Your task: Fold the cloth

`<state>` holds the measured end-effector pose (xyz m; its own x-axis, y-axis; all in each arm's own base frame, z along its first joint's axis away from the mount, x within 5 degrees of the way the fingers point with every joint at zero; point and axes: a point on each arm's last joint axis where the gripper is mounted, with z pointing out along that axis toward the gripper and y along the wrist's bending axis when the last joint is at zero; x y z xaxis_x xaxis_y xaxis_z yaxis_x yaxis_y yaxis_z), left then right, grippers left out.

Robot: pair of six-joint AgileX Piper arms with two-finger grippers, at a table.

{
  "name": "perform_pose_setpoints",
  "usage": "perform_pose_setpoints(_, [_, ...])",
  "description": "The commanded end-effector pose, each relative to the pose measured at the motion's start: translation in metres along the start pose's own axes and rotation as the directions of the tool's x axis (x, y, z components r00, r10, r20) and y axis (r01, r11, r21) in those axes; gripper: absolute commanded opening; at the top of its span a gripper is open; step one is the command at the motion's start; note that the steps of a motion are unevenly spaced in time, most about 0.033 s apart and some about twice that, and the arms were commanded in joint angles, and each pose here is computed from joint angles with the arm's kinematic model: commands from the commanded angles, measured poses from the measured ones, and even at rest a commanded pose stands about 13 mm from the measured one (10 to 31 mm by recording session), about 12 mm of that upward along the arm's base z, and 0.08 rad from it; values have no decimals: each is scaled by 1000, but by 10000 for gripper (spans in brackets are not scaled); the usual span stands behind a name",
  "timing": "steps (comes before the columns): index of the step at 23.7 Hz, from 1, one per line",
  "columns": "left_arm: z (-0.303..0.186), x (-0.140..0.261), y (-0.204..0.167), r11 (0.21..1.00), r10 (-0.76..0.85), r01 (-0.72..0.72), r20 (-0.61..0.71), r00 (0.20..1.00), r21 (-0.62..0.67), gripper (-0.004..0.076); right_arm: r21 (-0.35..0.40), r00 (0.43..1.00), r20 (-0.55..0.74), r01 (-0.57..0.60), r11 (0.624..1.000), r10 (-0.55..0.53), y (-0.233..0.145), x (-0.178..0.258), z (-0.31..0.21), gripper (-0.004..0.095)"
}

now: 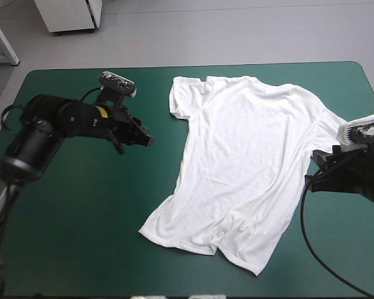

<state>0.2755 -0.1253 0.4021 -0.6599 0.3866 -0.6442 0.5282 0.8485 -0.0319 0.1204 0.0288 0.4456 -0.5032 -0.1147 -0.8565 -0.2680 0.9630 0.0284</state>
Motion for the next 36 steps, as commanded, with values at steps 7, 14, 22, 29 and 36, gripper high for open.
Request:
perform_pose_setpoints(7, [77, -51, 17, 1000, -4, 4, -20, 1000, -9, 440, 7, 999, -33, -15, 1000, 15, -4, -10, 27, 405])
perform_pose_setpoints(14, [155, -62, -17, 994, 103, -99, -106, 989, 37, 443, 2, 996, -93, 12, 1000, -12, -7, -12, 49, 405])
perform_pose_setpoints(22, [232, -43, -16, 996, 87, -78, -195, 977, 53, 482, -14, 996, -86, 7, 1000, -8, -5, -13, 49, 405])
perform_pose_setpoints(29, [260, -29, -18, 996, 42, -21, -255, 966, 84, 360, 140, 981, -192, 53, 989, -26, -17, -5, 57, 405])
perform_pose_setpoints(36, [269, -23, -20, 993, 39, -5, -285, 958, 118, 57, 194, 951, -304, 3, 981, 58, -25, 22, 96, 405])
